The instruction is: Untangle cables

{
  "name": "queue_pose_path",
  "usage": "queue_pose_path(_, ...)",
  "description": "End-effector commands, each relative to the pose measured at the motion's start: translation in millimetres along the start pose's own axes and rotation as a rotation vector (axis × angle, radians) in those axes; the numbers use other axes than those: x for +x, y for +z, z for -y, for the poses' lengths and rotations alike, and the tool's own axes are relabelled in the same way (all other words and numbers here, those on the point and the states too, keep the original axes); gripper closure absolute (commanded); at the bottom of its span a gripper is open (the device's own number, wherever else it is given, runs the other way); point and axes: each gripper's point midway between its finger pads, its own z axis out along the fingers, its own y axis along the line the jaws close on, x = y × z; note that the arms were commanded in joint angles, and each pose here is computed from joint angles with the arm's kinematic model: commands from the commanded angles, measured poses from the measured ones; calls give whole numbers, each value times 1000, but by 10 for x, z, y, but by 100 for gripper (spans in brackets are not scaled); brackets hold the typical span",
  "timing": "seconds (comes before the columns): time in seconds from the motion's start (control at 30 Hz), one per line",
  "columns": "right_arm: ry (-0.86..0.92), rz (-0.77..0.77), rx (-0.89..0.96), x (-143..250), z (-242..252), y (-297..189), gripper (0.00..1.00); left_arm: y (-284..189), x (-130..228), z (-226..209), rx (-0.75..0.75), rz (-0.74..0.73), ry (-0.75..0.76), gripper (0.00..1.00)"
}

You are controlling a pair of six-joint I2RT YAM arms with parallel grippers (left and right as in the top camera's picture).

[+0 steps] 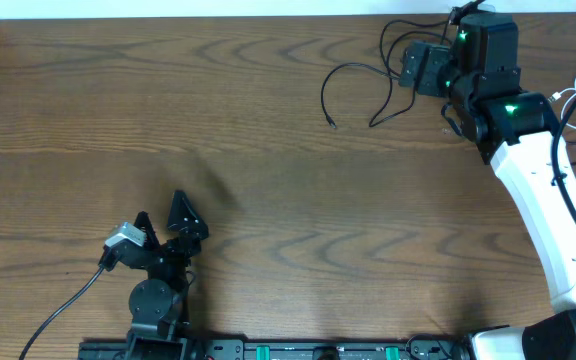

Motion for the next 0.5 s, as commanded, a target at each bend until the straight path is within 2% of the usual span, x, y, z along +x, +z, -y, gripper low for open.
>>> queue_pose_path(0.0, -9, 9, -5, -36, -26, -21, 1, 5, 105, -129, -42, -34, 94, 2)
queue_pose_path(0.2, -9, 9, -5, -36, -26, -21, 1, 7, 169, -85, 1, -73, 263, 2)
queue_pose_path(0.47, -9, 9, -5, -36, -26, -21, 1, -17, 335, 65, 122, -149, 402, 2)
